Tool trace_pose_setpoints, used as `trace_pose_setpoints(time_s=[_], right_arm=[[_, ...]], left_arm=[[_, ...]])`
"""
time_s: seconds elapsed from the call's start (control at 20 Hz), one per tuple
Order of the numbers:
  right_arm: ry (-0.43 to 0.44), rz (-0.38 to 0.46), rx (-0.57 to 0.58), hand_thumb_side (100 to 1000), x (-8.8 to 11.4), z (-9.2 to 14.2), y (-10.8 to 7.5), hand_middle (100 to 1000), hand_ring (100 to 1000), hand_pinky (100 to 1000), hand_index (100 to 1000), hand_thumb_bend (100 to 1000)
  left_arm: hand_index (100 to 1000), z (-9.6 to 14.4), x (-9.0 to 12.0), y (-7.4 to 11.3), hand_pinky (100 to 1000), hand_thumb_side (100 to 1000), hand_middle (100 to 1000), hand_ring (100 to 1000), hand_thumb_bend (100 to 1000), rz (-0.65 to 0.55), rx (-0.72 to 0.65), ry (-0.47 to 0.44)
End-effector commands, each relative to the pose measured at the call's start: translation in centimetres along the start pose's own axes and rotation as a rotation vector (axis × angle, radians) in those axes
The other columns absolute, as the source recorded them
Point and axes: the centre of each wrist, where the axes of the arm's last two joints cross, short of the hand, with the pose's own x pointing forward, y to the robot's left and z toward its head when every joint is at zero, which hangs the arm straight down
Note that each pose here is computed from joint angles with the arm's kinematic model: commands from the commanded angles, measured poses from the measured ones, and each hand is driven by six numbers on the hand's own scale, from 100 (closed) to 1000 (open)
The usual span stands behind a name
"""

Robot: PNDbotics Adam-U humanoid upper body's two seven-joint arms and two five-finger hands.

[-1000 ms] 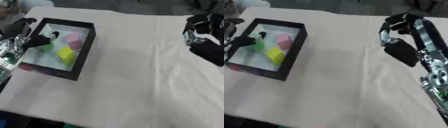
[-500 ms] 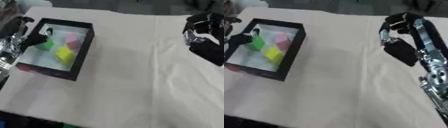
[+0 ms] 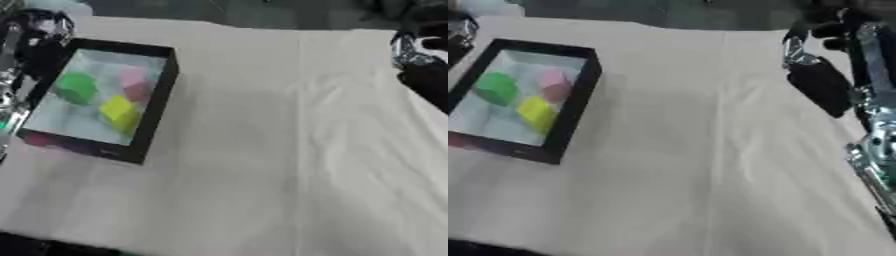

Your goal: Pick up the objects with one hand, pass them to the other hand, and then place them into the box on the other side of the table.

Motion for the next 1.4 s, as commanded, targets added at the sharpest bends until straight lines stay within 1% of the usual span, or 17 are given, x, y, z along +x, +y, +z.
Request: trace_pose_setpoints(time_s=[0.05,0.15,0.25,0.35,0.55,0.7,0.9,1.0,1.15,1.4], right_arm=[[-0.026,0.017,-0.139,392,0.2,-0.5,-1.9,847,868,821,759,100],[-0.015,0.012,-0.206,394,-0.2,-0.6,-2.5,863,885,824,773,100],[-0.001,0.01,-0.264,384,-0.6,-0.6,-2.9,868,891,823,779,100],[0.016,0.011,-0.328,375,-0.9,-0.7,-3.4,870,892,822,781,100],[0.071,0.017,-0.443,410,-2.1,-1.0,-3.8,883,901,823,793,100],[0.112,0.014,-0.487,385,-3.2,-1.3,-3.9,892,909,827,801,100],[0.157,-0.01,-0.54,451,-4.5,-1.4,-4.1,886,918,821,793,100],[0.178,-0.032,-0.568,456,-5.1,-1.4,-4.1,884,917,820,790,100],[0.184,-0.049,-0.582,456,-5.5,-1.4,-4.1,884,917,820,790,100],[0.184,-0.055,-0.585,456,-5.6,-1.4,-4.0,884,917,820,790,100]], left_arm=[[848,0.3,0.9,0.1,761,767,899,827,100,0.225,0.068,-0.057],[855,0.7,1.0,-0.4,764,773,905,833,100,0.333,0.087,-0.072],[866,1.0,1.1,-0.9,767,783,914,839,100,0.403,0.093,-0.09],[880,1.2,1.2,-1.2,772,798,938,851,100,0.452,0.09,-0.108],[899,1.4,1.1,-1.9,775,808,966,862,129,0.517,0.083,-0.129],[900,1.5,0.9,-2.3,776,812,968,864,146,0.549,0.067,-0.144],[905,1.5,0.6,-2.7,774,808,968,861,153,0.584,0.058,-0.164],[905,1.5,0.4,-2.9,774,808,968,861,152,0.591,0.058,-0.166],[905,1.5,0.3,-3.1,774,808,968,861,152,0.592,0.057,-0.168],[905,1.4,0.3,-3.1,774,808,968,861,152,0.592,0.056,-0.168]])
